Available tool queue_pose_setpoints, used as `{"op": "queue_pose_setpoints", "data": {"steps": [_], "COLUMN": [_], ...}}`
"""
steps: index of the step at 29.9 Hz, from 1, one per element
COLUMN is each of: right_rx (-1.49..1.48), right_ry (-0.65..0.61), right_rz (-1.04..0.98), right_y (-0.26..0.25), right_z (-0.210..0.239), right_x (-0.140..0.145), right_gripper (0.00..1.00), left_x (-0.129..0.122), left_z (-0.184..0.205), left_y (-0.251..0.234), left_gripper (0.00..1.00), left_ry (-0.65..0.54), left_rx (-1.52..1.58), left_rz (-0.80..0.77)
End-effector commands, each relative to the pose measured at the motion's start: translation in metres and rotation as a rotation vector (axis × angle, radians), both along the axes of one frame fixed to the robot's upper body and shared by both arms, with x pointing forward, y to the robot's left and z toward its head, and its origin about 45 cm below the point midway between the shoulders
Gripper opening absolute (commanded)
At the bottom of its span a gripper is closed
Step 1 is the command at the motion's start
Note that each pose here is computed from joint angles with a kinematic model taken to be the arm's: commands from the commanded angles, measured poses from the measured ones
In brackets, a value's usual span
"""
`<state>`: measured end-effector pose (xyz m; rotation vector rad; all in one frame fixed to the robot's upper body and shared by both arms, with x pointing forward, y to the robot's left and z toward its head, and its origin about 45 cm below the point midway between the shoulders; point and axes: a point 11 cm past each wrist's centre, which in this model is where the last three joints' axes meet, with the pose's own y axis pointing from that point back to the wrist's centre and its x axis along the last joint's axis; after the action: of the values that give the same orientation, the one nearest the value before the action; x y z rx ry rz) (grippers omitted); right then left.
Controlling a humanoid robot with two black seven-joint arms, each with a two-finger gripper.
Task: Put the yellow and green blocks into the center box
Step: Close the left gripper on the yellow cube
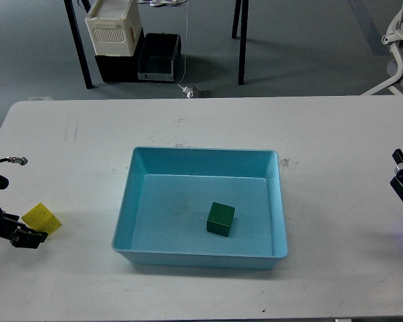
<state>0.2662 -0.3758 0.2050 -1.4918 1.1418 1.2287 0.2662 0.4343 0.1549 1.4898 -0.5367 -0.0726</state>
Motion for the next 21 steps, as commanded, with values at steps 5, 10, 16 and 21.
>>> {"op": "queue_pose_setpoints", "data": {"steps": [5, 10, 16, 21], "right_rx": [0.000, -0.001, -0.003, -0.003], "right_ry": [-0.001, -0.001, 0.001, 0.001], "right_rz": [0.000, 0.000, -0.001, 0.000], "right_y": [0.000, 0.000, -0.001, 0.000], "right_z": [0.000, 0.000, 0.000, 0.000], "right_x": [0.000, 0.000, 0.000, 0.000], "right_gripper": [1.00, 1.00, 1.00, 1.00], "left_x": [-0.001, 0.001, 0.006, 0.011], "left_z": [-0.001, -0.001, -0.001, 0.003], "left_y": [-0.002, -0.009, -0.014, -0.015], "left_gripper": [0.31, 0.17, 0.29, 0.47], "left_ry": [0.001, -0.003, -0.012, -0.024], "left_rx": [0.004, -0.009, -0.020, -0.027], "left_rz": [-0.007, -0.018, -0.022, -0.020]}}
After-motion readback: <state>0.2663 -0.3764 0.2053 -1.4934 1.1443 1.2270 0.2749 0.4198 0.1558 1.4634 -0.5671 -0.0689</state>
